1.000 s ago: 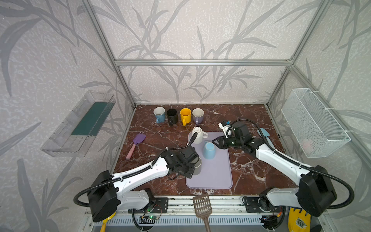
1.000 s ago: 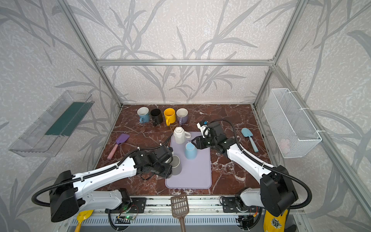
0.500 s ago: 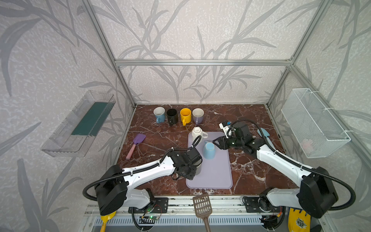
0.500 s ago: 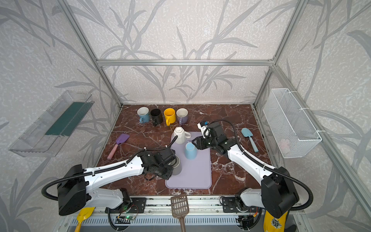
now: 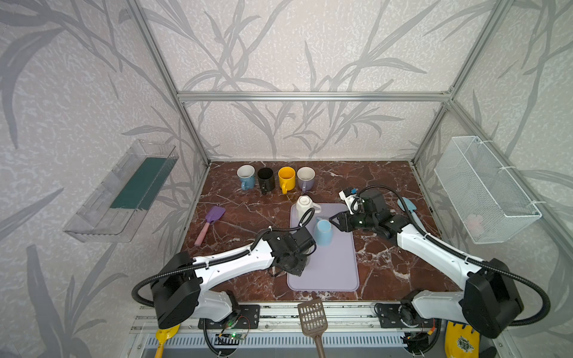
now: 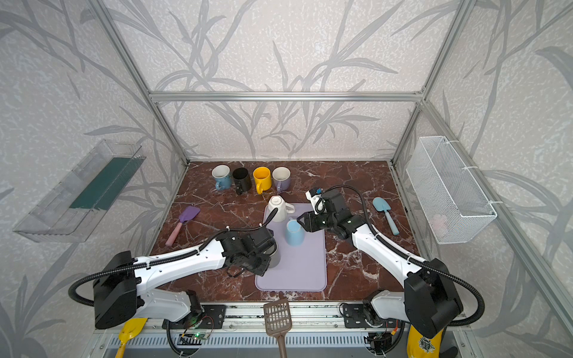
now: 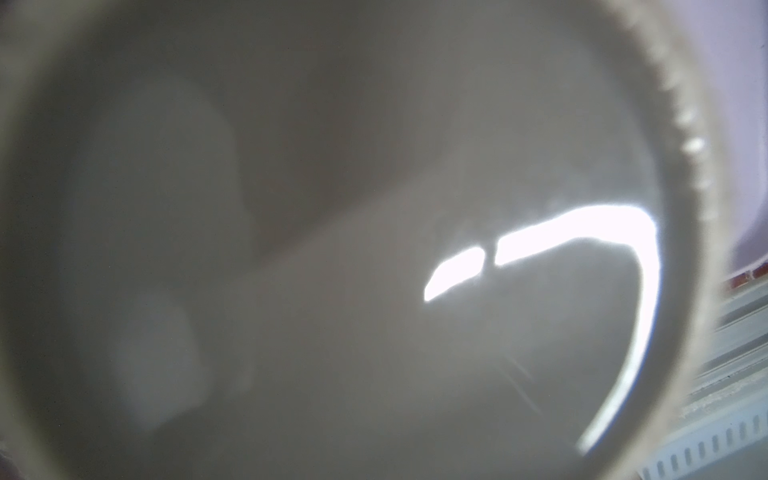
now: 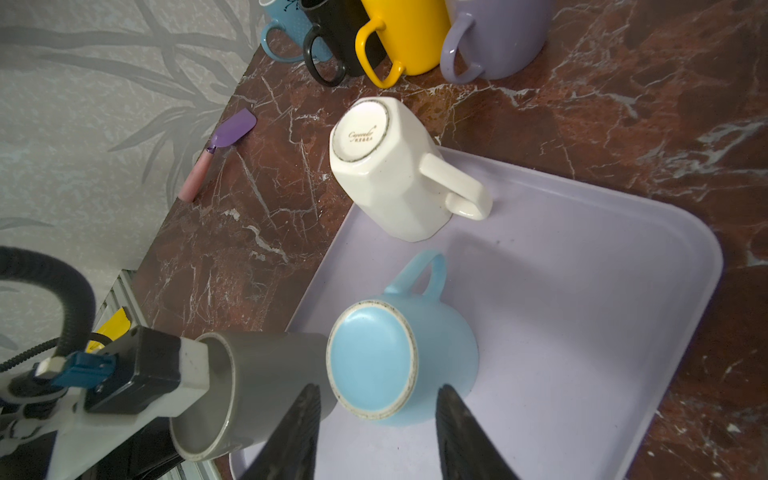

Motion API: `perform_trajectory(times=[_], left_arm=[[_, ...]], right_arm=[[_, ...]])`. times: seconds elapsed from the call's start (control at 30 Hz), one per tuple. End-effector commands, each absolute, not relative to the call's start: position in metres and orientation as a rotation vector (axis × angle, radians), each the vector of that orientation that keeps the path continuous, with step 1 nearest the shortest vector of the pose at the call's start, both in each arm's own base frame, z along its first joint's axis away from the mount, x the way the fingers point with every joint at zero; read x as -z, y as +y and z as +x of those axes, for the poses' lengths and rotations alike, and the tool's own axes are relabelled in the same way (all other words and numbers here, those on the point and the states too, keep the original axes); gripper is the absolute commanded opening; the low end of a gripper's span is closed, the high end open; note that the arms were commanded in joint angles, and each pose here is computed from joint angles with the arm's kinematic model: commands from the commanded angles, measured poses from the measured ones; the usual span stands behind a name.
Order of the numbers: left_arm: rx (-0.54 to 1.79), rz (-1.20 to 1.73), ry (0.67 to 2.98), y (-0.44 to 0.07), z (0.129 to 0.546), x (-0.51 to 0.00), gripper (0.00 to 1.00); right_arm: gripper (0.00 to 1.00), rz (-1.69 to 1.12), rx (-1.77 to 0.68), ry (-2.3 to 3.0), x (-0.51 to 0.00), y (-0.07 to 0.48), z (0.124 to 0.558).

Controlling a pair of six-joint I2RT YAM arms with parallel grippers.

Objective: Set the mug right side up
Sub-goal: 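Lower the left gripper onto the grey mug's rim and close on it, then lift the grey mug off the tray toward the right gripper with the left gripper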

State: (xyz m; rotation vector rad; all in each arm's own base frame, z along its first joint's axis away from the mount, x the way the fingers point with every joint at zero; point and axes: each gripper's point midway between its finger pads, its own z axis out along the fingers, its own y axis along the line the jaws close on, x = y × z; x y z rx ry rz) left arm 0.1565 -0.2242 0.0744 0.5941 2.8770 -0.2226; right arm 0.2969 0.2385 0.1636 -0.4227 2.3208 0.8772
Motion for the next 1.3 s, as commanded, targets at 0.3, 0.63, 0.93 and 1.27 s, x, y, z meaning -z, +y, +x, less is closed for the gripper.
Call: perform_trajectory(times=[0.3, 0.63, 0.93, 1.27], left_arm=[[0.105, 0.593, 2.880, -0.220, 0.165, -0.084, 0.00], [0.104, 0.571, 2.726, -0.222, 0.188, -0.129, 0.00], [0.320, 0.590, 2.620, -0.237, 0.203, -0.169, 0.00], [0.642, 0.457, 2.492, -0.239, 0.226, -0.216, 0.00]], right_arm=[[0.47, -0.410, -0.857, 2.303, -0.168, 0.229, 0.293], [0.47, -0.406, -0.850, 2.279, -0.173, 0.227, 0.295], [0.47, -0.401, -0.839, 2.265, -0.178, 0.224, 0.298], [0.47, -0.390, -0.828, 2.257, -0.180, 0.217, 0.296]])
